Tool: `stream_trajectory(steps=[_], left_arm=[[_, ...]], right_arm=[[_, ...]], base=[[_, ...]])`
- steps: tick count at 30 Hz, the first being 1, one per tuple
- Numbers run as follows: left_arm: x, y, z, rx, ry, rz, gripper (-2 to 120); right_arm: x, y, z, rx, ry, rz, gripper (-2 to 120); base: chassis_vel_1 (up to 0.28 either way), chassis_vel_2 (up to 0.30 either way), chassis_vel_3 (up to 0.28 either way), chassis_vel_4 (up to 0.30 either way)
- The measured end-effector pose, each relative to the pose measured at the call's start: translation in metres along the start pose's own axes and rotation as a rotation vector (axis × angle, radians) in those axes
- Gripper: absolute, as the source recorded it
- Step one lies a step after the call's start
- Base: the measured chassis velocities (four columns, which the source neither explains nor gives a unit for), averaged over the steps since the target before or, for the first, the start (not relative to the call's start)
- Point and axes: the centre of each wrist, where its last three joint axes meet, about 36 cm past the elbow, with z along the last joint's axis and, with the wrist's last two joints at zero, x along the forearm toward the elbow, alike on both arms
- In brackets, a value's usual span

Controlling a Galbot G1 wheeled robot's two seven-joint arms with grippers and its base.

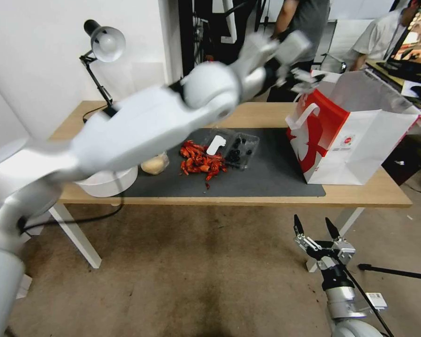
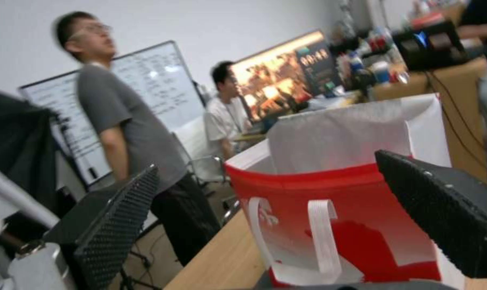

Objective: Pick up the trash from the table and place it into the takeout bag.

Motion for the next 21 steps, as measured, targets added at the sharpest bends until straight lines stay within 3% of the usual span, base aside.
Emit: stream_trajectory(steps=[1,3,4,8,9,12,13,16,21], left_arm=[[0.000,0.000,0.000,0.000,0.000,0.000,100],[0.036,-0.009,0.018,0.055,-0.034,-0.104,100],[0.036,-0.009,0.018,0.055,-0.034,-0.104,100],[0.095,-0.007,0.053,0.073,-0.017,-0.242,100],[0.095,-0.007,0.053,0.073,-0.017,-0.242,100],[0.144,-0.011,0.076,0.041,0.016,-0.326,100],[0.144,-0.011,0.076,0.041,0.016,-0.326,100],[0.191,-0.029,0.100,0.036,0.048,-0.382,100],[0.223,-0.046,0.115,0.029,0.046,-0.446,100]], right_arm=[[0.000,0.000,0.000,0.000,0.000,0.000,100],[-0.001,0.001,-0.002,0.001,-0.003,-0.007,100],[-0.001,0.001,-0.002,0.001,-0.003,-0.007,100],[-0.002,0.003,-0.004,0.002,0.003,-0.015,100],[-0.002,0.003,-0.004,0.002,0.003,-0.015,100],[-0.003,0.004,-0.004,0.003,0.007,-0.021,100],[-0.003,0.004,-0.004,0.003,0.007,-0.021,100],[-0.003,0.005,-0.006,0.004,0.007,-0.032,100],[-0.003,0.005,-0.007,0.007,0.009,-0.040,100]], base=[[0.000,0.000,0.000,0.000],[0.000,0.000,0.000,0.000],[0.000,0.000,0.000,0.000],[0.000,0.000,0.000,0.000],[0.000,0.000,0.000,0.000],[0.000,0.000,0.000,0.000],[0.000,0.000,0.000,0.000],[0.000,0.000,0.000,0.000],[0.000,0.000,0.000,0.000]])
